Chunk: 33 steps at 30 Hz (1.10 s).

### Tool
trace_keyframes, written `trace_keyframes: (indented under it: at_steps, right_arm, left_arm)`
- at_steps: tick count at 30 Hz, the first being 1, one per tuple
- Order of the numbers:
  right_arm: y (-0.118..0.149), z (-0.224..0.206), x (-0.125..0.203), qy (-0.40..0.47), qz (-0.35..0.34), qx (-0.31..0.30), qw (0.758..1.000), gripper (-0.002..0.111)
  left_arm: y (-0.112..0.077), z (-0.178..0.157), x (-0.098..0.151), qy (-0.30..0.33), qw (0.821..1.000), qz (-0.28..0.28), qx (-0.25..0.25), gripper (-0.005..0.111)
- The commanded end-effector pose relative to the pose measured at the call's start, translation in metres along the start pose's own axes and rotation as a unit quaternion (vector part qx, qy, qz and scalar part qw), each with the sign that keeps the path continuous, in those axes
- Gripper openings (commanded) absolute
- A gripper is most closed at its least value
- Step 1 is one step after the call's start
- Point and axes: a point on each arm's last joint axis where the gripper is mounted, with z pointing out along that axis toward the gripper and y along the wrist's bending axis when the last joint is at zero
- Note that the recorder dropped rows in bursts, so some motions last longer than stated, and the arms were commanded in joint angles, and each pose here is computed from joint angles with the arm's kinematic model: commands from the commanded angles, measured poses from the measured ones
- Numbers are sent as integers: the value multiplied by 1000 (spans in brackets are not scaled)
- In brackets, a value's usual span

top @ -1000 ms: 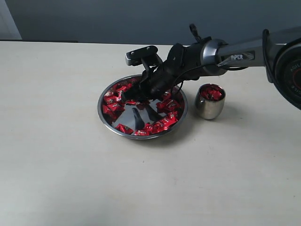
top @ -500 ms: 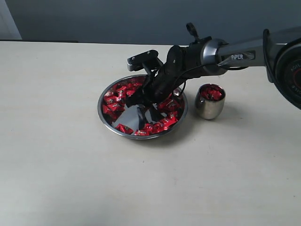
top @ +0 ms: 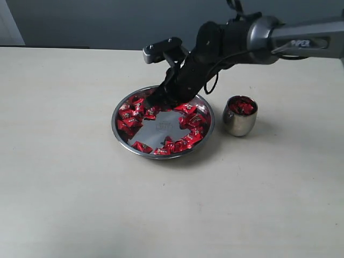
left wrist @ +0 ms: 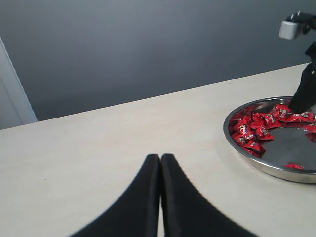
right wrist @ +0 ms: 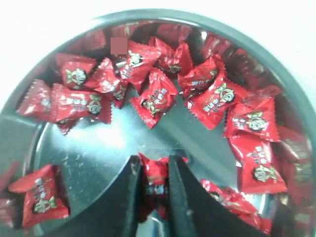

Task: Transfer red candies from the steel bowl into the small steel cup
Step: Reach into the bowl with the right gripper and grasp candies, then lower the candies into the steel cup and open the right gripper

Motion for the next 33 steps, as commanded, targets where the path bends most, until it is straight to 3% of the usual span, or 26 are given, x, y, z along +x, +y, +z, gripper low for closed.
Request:
trace_keyframes:
  at_steps: [1, 4, 8, 11, 18, 33]
  right_arm:
    - [1, -53, -12, -10, -46, 34, 998, -1]
    - [-21, -86, -12, -10, -4, 101, 995, -1]
    - [-66, -113, 8, 44, 65, 121, 989, -1]
    - [-90, -123, 30, 113, 116, 104, 981, -1]
    - [-87, -113, 33, 123, 116, 41, 985, -1]
    - [-98, -80, 45, 169, 80, 48, 981, 2]
  left_arm:
    - [0, 0, 1, -3, 1000, -2, 0, 2]
    - [0, 0, 1, -3, 1000, -2, 0, 2]
    - [0, 0, 1, -3, 1000, -2, 0, 2]
    - [0, 0, 1, -2, 1000, -2, 0, 2]
    - [0, 0, 1, -2, 1000, -2, 0, 2]
    - [0, 0, 1, -2, 1000, -2, 0, 2]
